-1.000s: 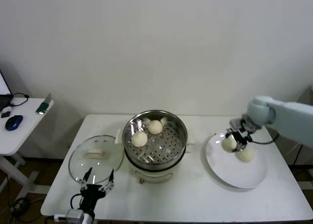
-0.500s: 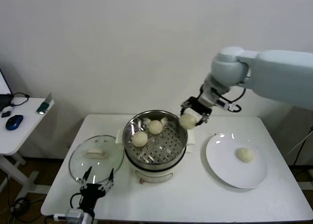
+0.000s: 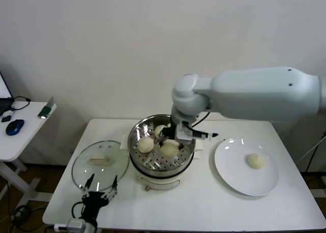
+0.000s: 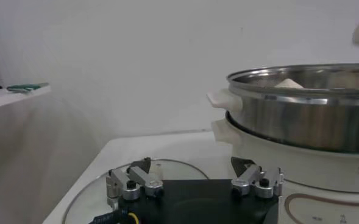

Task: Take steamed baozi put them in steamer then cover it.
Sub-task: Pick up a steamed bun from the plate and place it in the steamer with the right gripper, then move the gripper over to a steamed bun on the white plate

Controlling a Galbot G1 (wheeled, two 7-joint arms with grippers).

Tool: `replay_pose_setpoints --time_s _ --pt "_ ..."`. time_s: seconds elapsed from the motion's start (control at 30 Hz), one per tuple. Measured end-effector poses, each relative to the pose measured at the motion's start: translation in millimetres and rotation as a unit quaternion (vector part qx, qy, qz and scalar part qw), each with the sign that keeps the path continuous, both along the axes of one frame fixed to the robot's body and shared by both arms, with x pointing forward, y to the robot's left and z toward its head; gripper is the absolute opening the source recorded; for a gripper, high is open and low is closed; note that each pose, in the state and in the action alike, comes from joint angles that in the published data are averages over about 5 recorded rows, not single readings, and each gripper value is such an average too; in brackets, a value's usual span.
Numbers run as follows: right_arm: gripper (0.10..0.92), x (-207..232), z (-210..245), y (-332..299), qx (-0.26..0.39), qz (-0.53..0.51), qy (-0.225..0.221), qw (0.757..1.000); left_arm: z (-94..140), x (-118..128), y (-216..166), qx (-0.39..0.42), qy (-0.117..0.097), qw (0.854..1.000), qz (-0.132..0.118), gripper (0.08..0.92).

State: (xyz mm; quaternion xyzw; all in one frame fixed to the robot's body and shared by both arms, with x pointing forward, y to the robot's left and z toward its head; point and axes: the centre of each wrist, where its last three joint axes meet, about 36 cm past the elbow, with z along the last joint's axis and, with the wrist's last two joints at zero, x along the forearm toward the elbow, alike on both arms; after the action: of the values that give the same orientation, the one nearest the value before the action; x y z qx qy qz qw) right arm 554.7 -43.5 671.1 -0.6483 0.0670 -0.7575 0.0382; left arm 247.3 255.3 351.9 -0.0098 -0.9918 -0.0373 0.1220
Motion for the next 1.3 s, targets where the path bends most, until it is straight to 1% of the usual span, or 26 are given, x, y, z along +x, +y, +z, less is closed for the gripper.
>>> replay_pose_setpoints --time_s 0.27,0.47,0.7,0.77,0.87,0.97,1.13,1.3 --pt "0.679 4 -41 25 -0.018 0.027 -0.001 0.999 -1 0 1 -0.001 0.000 1.000 0.000 0.823" --pt "0.679 4 -66 36 -0.026 0.035 0.006 0.999 -1 2 2 -0.002 0.000 1.000 0.001 0.823" --pt "0.680 4 -80 43 -0.032 0.038 0.006 0.999 -2 2 2 -0.002 0.000 1.000 0.001 0.823" --pt "0.698 5 -81 45 -0.032 0.038 0.004 0.999 -2 2 1 -0.003 0.000 1.000 0.000 0.823" --pt "0.764 7 -82 45 -0.029 0.036 0.001 0.999 -2 2 1 -0.003 0.000 1.000 0.000 0.823" --pt "0.812 9 -78 45 -0.025 0.033 0.001 0.999 -2 1 1 -0.003 0.000 1.000 0.000 0.823" --pt "0.822 21 -56 36 -0.013 0.008 0.002 1.000 -1 2 2 -0.002 -0.001 1.000 0.001 0.823" --pt "0.823 42 -21 8 -0.001 -0.051 0.008 0.999 -1 3 3 -0.001 -0.003 1.000 0.001 0.823"
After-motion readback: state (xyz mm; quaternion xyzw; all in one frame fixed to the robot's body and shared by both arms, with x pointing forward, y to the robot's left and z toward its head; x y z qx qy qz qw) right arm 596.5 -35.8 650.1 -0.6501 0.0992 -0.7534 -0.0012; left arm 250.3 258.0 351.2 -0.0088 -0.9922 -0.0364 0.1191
